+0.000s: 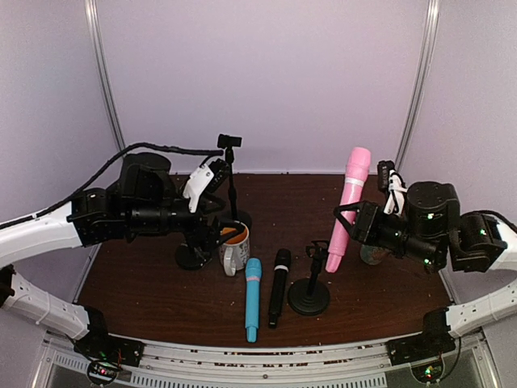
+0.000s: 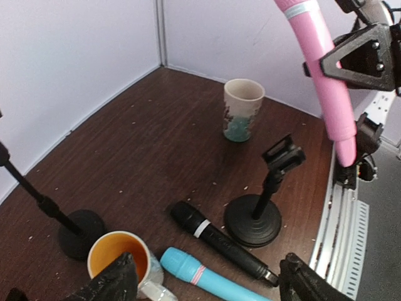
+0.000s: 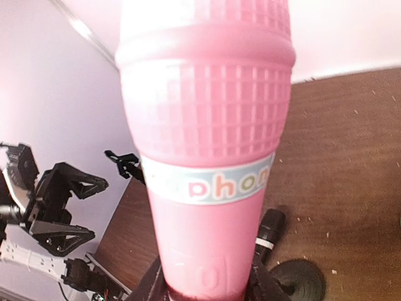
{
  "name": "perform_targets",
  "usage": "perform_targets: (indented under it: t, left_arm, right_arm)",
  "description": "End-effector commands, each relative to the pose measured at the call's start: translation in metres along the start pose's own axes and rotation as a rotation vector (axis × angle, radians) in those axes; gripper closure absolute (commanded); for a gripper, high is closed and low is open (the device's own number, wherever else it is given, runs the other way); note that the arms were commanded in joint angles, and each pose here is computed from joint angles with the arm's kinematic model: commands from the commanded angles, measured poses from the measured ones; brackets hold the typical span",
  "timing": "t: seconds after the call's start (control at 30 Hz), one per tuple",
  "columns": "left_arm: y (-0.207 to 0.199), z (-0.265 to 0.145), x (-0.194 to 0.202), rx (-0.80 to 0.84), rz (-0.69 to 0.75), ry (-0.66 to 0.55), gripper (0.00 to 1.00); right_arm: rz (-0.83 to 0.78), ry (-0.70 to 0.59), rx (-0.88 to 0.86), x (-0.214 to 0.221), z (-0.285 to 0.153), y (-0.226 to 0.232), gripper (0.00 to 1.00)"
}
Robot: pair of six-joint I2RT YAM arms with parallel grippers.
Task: Attach the microphones to the stand
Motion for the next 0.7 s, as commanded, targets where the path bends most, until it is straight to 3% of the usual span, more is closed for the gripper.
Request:
perform_targets:
  t: [0.0,0.1,0.43,0.67]
  left_arm:
    - [-0.025,-0.002,-0.033,0.217,-0.032,-0.134,0.2]
    - [-0.035,0.0,-0.042,0.294,-0.035,-0.182,0.2]
    - [-0.068,0.007,-0.063,0.521,0.012,-0.325,0.21]
    - [-0.085,0.017,-0.068,0.657,0.001,-0.313,0.27]
  right_arm:
    - [-0.247,-0.264,-0.359,-0.035,-0.01,0.05,1.0]
    - [-0.327,-0.274,-0.462,-0.032,-0.01,0.064,1.0]
    - [-0.345,-0.348,-0.703,-0.024,-0.016,0.088,1.0]
    - [-0.381,-0.333,-0.811,-0.012,-0.012,0.099,1.0]
Point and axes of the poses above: each gripper's point midway between its finger pads, its own z axis out along the fingers, its own y axis along the line the jaws close on, x = y × z, the point moved 6 cm from there along -z, back along the fingers, and after that the axes turned 1 degree about -z, right-handed, at the moved point
